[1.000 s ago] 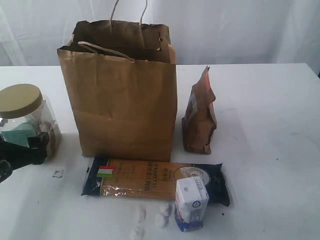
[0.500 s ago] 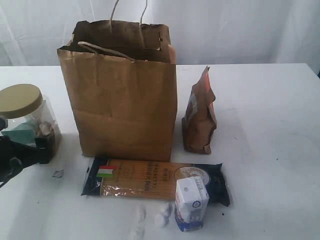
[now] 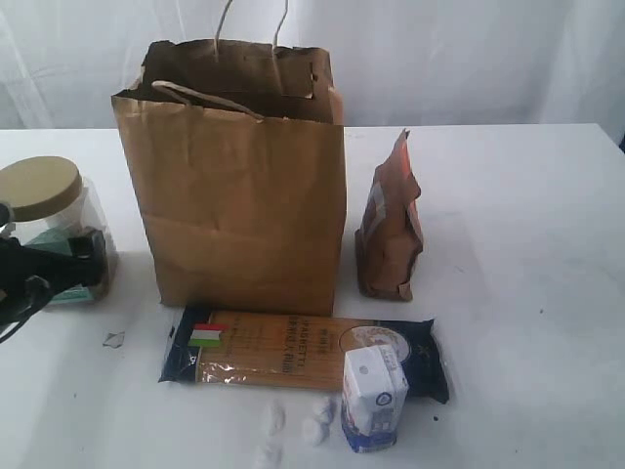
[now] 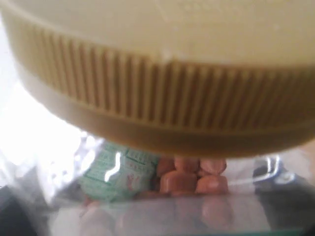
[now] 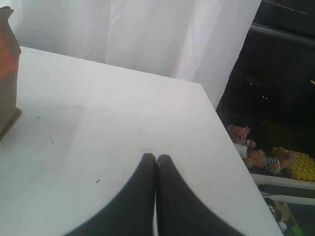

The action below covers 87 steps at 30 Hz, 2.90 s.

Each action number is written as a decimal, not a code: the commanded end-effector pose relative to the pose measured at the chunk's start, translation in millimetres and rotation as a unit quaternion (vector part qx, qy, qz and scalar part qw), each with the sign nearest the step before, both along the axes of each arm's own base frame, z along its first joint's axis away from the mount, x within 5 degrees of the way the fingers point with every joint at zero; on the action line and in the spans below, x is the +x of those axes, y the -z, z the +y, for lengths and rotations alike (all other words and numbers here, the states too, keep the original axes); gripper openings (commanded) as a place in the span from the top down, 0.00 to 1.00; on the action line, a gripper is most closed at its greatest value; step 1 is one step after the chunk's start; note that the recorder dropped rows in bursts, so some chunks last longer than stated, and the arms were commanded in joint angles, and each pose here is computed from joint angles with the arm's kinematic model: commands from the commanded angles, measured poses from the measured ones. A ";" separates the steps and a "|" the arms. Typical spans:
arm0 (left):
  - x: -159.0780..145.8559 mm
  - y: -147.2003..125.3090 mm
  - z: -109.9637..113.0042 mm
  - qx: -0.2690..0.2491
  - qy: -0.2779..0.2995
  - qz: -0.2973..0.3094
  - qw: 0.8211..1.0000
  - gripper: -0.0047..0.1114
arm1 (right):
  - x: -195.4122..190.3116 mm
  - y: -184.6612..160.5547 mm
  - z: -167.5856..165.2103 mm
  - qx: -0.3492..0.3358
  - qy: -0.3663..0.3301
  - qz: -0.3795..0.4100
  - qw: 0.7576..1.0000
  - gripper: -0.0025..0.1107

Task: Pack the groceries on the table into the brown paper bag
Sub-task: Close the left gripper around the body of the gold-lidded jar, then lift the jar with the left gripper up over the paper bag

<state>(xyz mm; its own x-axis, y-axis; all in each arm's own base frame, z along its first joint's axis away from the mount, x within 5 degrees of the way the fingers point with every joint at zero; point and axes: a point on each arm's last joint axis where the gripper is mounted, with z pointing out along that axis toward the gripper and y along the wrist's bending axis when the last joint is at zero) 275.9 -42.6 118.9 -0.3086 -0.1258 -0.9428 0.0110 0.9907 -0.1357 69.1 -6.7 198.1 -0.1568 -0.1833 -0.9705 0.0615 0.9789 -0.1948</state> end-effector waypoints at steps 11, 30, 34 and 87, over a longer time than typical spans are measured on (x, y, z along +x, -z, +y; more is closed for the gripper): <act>1.4 1.4 0.6 -0.006 -0.012 0.000 1.000 0.50 | -0.3 0.9 -0.2 0.002 0.002 -0.002 1.000 0.98; 1.2 -11.5 7.4 -0.018 -0.053 -0.022 0.998 0.96 | -0.3 0.9 -0.2 0.002 0.002 -0.002 1.000 0.98; 0.3 -25.2 9.7 -0.028 -0.066 -0.045 0.996 0.96 | -0.3 0.9 -0.2 0.002 0.002 -0.002 1.000 0.98; 104.7 -238.8 -40.0 -0.112 0.446 -0.155 0.874 0.96 | -0.3 0.9 -0.2 0.003 0.002 -0.002 1.000 0.98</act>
<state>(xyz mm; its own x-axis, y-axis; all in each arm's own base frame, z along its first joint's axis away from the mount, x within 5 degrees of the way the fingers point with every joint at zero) 385.0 -77.9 347.7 -0.1381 -0.1420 -0.9802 0.8087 0.5552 -0.1943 69.1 -6.7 198.1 -0.1568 -0.1833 -0.9705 0.0615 0.9789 -0.1948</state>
